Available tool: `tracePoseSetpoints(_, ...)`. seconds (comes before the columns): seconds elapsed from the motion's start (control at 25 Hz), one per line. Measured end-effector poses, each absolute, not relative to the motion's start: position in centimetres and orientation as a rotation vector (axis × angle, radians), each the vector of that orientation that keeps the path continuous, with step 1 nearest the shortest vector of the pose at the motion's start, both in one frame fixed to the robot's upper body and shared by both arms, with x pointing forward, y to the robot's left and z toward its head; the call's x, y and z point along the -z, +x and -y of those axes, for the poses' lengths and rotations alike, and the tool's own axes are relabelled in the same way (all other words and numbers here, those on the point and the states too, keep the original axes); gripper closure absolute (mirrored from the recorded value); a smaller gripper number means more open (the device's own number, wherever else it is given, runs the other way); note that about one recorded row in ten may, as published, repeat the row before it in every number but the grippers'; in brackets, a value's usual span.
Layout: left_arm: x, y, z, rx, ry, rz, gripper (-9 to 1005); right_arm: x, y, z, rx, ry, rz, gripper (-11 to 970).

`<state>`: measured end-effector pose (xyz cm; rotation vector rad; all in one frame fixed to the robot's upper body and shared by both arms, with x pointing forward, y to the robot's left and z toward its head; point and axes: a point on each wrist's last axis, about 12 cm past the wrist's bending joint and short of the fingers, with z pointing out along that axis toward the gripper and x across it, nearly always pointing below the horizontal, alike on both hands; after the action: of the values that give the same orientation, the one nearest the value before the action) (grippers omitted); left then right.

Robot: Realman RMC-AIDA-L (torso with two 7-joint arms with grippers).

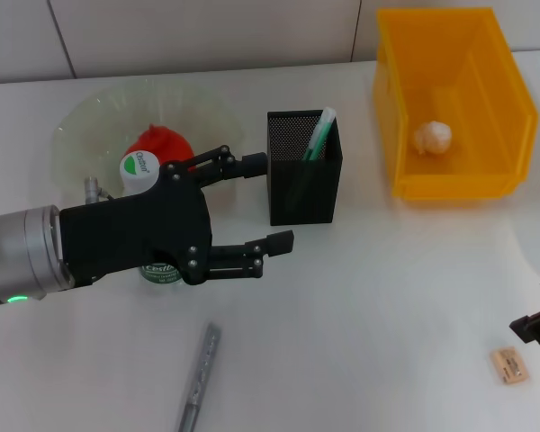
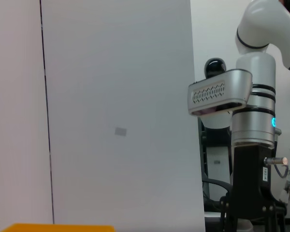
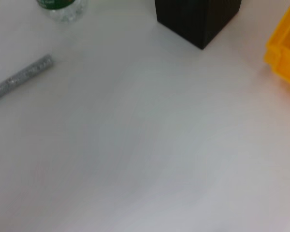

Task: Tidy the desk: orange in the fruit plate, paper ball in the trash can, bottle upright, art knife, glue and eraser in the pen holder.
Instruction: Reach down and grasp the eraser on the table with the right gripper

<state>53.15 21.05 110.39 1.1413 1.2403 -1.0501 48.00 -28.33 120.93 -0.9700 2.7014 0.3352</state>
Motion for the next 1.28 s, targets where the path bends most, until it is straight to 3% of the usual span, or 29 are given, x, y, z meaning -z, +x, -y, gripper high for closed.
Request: tracePoseSetpoints(1.28, -110.2, 53.2, -20.9, 1.049, 1.139, -1.244, 135, -116.0, 49.5, 27.5, -0.290, -1.034, -2.832, 230)
